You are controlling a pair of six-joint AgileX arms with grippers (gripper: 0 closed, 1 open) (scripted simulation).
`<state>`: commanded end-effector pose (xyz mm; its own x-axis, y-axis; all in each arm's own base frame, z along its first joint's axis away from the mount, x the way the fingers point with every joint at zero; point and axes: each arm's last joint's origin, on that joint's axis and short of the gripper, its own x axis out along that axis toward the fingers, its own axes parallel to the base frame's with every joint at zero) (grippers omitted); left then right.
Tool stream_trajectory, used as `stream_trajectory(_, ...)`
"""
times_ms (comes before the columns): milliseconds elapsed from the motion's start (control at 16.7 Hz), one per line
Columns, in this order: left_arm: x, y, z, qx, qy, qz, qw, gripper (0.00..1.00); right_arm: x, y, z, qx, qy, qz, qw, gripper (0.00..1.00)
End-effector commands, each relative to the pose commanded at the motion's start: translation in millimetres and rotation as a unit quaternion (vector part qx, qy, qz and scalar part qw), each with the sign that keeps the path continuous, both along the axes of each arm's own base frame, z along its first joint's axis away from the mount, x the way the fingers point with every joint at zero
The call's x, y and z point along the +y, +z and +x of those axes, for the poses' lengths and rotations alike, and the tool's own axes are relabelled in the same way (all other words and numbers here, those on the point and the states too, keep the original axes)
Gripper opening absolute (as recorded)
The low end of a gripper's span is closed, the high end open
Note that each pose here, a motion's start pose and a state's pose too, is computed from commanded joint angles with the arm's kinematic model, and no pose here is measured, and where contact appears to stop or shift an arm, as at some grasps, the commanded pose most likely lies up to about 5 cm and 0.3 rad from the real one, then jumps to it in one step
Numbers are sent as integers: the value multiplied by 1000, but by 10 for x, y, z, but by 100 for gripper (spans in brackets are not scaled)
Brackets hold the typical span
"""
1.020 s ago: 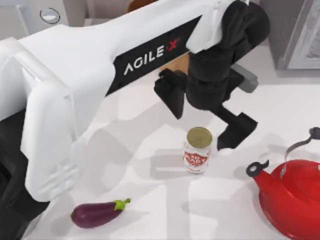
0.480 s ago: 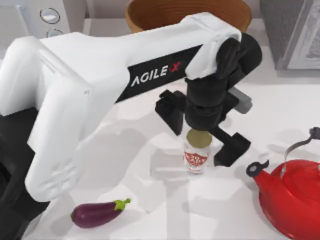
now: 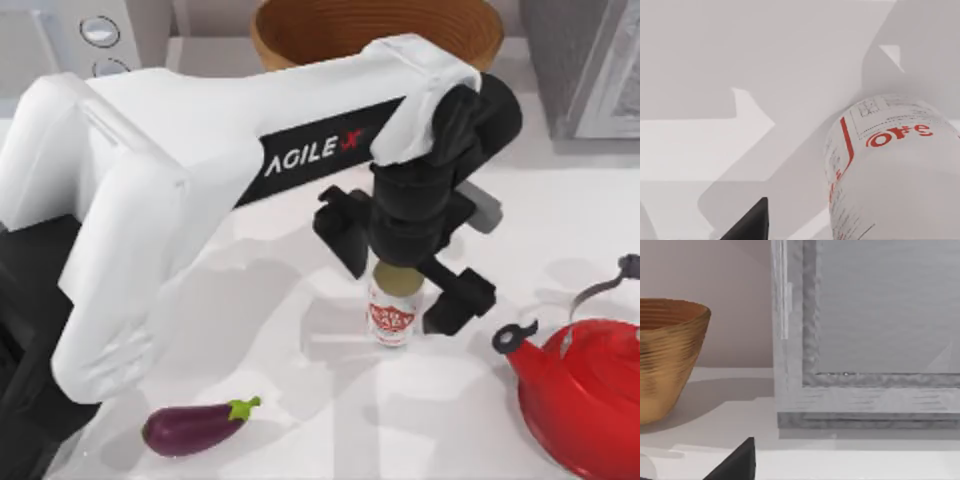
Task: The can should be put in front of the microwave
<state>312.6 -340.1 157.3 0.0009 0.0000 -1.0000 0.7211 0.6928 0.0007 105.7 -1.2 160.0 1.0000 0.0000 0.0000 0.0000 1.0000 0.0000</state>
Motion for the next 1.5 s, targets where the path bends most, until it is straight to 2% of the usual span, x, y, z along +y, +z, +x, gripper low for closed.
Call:
stream_trajectory(600,0,0,0,0,0,0,1000,2,0,0,0,0,0,0,1000,100)
stream_trajectory(1200,3,8,4,0,0,0,1000,0,0,0,0,0,0,0,1000,100)
stream_trajectory(1500,-4,135,8,0,0,-1,1000,0,0,0,0,0,0,0,1000,100)
